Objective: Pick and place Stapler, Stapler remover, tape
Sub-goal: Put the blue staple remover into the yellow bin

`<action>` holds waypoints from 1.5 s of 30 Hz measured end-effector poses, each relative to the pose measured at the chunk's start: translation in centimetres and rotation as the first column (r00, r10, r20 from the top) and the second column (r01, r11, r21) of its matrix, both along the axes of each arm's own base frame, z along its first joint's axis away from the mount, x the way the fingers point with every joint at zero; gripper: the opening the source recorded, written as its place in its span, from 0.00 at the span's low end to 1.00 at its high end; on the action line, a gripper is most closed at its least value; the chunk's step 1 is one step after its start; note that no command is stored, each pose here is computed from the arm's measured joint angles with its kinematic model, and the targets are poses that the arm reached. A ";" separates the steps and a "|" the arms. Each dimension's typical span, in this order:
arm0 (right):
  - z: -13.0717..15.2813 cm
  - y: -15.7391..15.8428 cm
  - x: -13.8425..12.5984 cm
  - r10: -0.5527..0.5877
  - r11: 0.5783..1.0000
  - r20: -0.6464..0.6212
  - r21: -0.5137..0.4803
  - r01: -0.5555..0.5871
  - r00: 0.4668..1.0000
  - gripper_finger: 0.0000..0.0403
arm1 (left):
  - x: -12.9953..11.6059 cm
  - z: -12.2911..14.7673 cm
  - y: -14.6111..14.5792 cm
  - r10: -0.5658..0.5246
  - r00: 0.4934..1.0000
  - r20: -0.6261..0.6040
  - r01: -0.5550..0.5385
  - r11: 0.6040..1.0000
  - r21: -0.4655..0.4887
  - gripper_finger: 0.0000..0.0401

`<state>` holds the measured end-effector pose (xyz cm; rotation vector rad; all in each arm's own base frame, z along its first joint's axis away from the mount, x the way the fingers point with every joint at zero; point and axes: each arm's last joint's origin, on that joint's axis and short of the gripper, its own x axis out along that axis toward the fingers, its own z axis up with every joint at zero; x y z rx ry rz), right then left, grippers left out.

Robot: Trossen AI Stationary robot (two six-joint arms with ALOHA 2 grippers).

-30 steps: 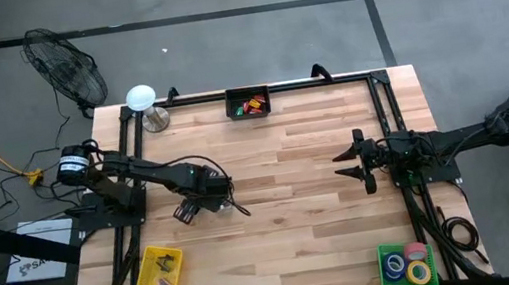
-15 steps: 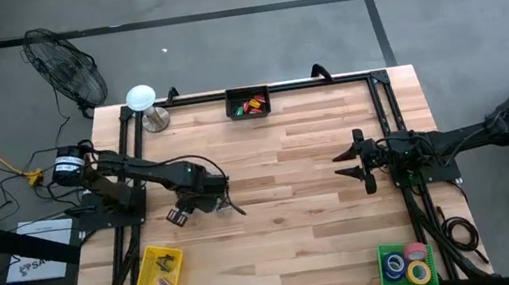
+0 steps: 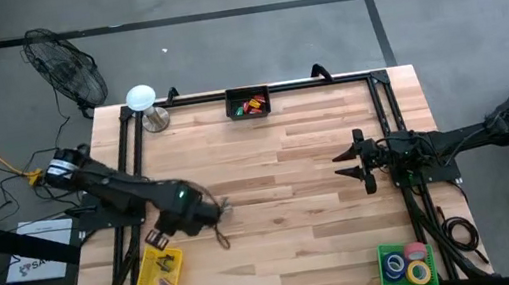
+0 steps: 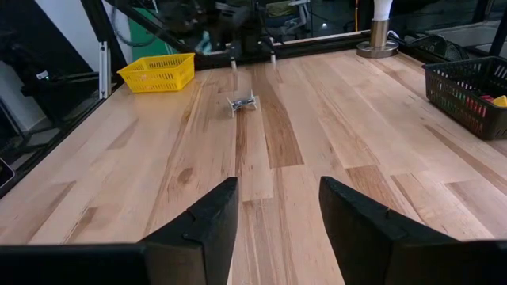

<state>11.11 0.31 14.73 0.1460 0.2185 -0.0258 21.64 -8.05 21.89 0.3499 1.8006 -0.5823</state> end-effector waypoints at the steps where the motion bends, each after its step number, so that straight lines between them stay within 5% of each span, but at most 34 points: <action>1: 0.0 0.0 0.0 0.001 1.000 0.000 0.000 -0.001 1.000 0.42 | -0.3 0.2 -0.7 0.011 1.000 0.006 -0.011 1.000 -0.006 0.22; 13: -0.1 0.0 0.1 0.000 1.000 -0.014 -0.001 0.000 1.000 0.42 | -5.3 0.8 -8.6 0.219 0.976 -0.013 -0.219 0.975 0.026 0.23; 23: -0.1 0.0 0.1 0.000 1.000 -0.014 -0.001 0.000 1.000 0.43 | -7.9 0.6 -13.1 0.386 0.908 0.162 -0.389 0.921 -0.013 0.23; 27: -0.1 0.0 0.1 0.000 1.000 -0.014 -0.001 0.000 1.000 0.43 | -8.1 0.5 -13.7 0.429 0.875 0.225 -0.434 0.900 -0.031 0.23; 40: -0.1 0.0 0.1 0.000 1.000 -0.014 -0.001 0.000 1.000 0.43 | -9.1 -2.8 -12.5 0.508 0.853 0.122 -0.516 0.855 0.044 0.23; 45: -0.1 0.0 0.1 0.000 1.000 -0.014 -0.001 0.000 1.000 0.43 | -9.2 -2.9 -12.5 0.516 0.850 0.107 -0.523 0.851 0.043 0.32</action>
